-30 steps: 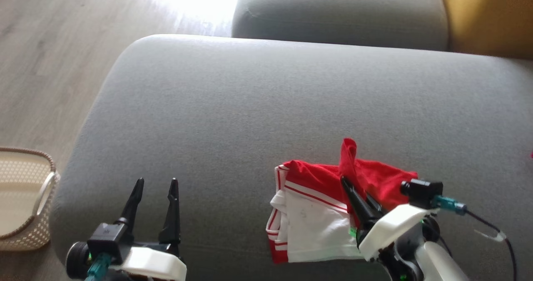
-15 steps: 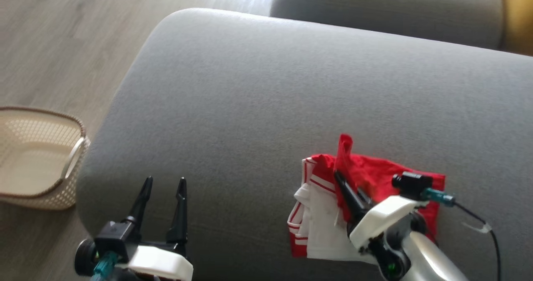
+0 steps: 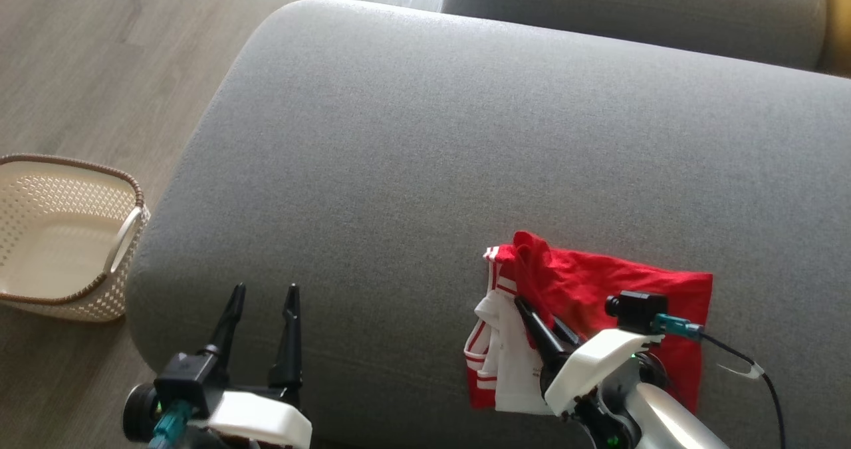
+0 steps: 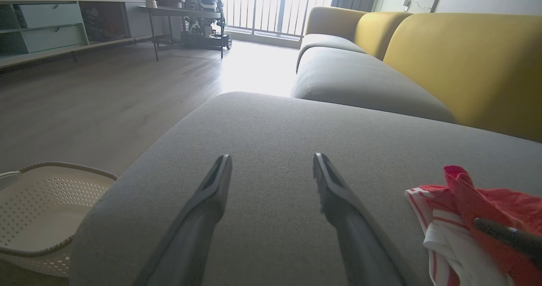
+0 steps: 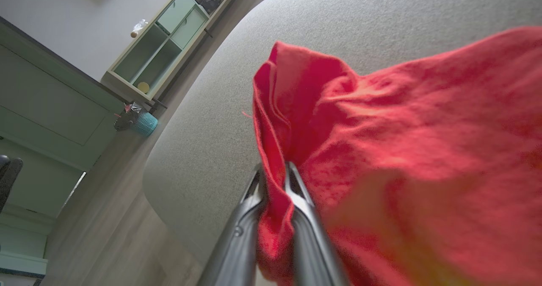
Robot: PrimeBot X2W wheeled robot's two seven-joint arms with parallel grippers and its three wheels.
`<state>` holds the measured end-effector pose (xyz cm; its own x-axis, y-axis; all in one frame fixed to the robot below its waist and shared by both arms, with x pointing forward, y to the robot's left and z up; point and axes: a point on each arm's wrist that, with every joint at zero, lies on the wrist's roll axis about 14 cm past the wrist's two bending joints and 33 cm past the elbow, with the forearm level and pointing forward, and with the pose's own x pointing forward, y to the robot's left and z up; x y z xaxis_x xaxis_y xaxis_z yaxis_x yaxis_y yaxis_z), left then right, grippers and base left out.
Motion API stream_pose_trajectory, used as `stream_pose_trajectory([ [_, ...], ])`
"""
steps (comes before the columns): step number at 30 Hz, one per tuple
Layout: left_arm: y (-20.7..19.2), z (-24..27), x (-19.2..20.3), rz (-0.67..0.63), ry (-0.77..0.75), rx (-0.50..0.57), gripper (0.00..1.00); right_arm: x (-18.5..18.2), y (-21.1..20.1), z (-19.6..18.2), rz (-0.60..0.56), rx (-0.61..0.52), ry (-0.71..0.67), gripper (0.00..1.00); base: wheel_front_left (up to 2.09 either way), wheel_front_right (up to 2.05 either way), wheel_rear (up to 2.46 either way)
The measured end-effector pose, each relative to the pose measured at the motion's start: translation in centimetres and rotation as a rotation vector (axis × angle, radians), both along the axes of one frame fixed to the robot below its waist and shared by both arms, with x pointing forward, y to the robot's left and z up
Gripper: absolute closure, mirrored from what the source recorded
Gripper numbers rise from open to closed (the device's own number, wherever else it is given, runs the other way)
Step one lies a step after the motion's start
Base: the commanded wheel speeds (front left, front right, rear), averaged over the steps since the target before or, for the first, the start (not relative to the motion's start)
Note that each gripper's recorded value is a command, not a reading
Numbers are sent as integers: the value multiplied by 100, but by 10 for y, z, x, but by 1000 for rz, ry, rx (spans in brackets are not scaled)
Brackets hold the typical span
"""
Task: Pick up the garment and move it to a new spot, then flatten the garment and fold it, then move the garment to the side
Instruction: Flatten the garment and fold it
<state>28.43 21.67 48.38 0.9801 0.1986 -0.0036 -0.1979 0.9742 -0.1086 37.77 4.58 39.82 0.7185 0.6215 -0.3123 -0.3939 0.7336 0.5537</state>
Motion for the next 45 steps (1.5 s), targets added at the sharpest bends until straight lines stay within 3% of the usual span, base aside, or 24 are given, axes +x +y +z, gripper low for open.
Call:
stream_pose_trajectory([
  [9, -7, 2, 8, -26, -6, 3, 0, 4, -2, 5, -22, 23, -7, 0, 0, 0, 0],
  [13, -10, 3, 13, -38, -8, 3, 0, 23, -17, 17, -90, 31, -56, 0, 0, 0, 0],
  [18, -15, 4, 20, -64, -16, 5, 0, 58, -55, 45, -223, 23, -159, 0, 0, 0, 0],
  [24, -26, 7, 31, -107, -26, 4, 0, 76, -112, 66, -376, -30, -260, 0, 0, 0, 0],
  [28, -36, 9, 41, -147, -35, 5, 0, 86, -168, 95, -484, -162, -393, 0, 0, 0, 0],
  [35, -59, 22, 68, -228, -78, -2, 0, 60, -234, 120, -588, -373, -524, 0, 0, 0, 0],
  [45, -83, 18, 87, -305, -70, -10, 0, 15, -269, 101, -653, -475, -526, 0, 0, 0, 0],
])
